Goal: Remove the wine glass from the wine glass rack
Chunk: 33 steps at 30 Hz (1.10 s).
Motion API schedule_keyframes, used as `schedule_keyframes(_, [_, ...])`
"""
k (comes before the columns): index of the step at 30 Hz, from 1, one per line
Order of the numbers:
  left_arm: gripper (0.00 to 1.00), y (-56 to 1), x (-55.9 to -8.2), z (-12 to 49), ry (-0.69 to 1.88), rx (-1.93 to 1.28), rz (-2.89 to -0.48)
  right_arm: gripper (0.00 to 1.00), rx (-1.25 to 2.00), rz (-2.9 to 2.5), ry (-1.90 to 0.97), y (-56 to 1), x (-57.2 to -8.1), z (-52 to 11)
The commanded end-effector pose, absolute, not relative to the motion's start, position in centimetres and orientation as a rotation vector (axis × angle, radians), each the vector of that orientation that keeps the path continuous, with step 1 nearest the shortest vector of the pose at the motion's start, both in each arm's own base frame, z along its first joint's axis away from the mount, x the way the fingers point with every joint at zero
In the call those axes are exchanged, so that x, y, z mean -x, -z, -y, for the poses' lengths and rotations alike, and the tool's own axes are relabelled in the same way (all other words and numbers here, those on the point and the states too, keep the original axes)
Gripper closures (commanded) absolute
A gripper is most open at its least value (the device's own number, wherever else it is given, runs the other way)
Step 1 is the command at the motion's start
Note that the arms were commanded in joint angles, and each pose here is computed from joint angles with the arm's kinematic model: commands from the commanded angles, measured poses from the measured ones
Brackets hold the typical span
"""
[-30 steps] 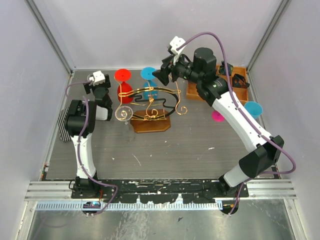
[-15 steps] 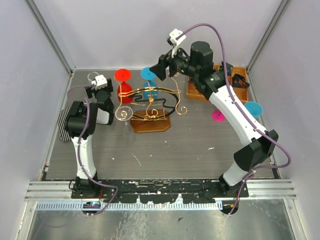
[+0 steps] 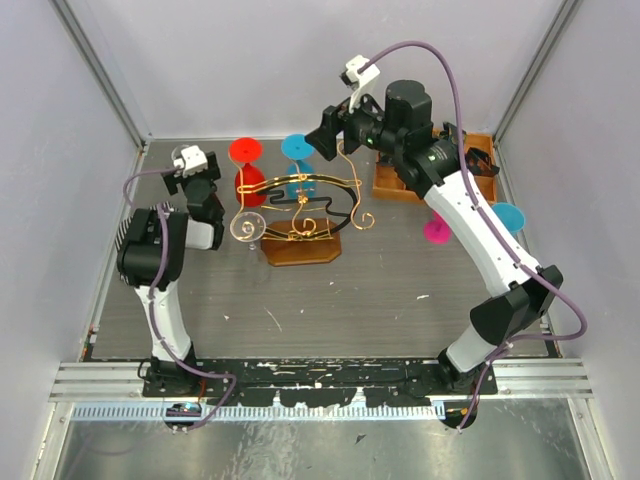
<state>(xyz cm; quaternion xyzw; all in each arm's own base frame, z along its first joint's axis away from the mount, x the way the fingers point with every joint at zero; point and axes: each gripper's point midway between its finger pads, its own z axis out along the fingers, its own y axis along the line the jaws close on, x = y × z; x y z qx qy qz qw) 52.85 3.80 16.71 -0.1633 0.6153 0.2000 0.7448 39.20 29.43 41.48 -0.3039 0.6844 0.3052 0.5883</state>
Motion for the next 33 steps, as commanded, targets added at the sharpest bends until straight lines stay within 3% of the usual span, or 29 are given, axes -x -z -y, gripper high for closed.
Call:
schedule_keyframes(1, [0.02, -20.5, -50.6, -5.6, -0.497, 0.461, -1.278, 0.25, 0.643, -1.487, -0.696, -47.2, -37.3, -27.6])
schedule_keyframes(10, [0.02, -23.5, -47.5, -5.5, -0.479, 0.510, -1.552, 0.18, 0.408, -1.697, -0.752, -46.8, -38.6, -25.8])
schedule_keyframes(20, [0.02, -25.9, -43.0, -5.0, -0.374, 0.544, -1.611, 0.23, 0.202, -1.849, -0.775, -44.2, -40.4, -23.0])
schedule_keyframes(29, [0.00, -27.3, -37.2, -0.2, -0.016, 0.561, -1.870, 0.44, 0.137, -2.011, -1.023, -40.5, -43.0, -23.9])
schedule_keyframes(33, [0.02, -27.9, -35.2, 1.5, 0.103, 0.522, -1.905, 0.48, 0.180, -2.055, -1.144, -39.1, -43.3, -26.3])
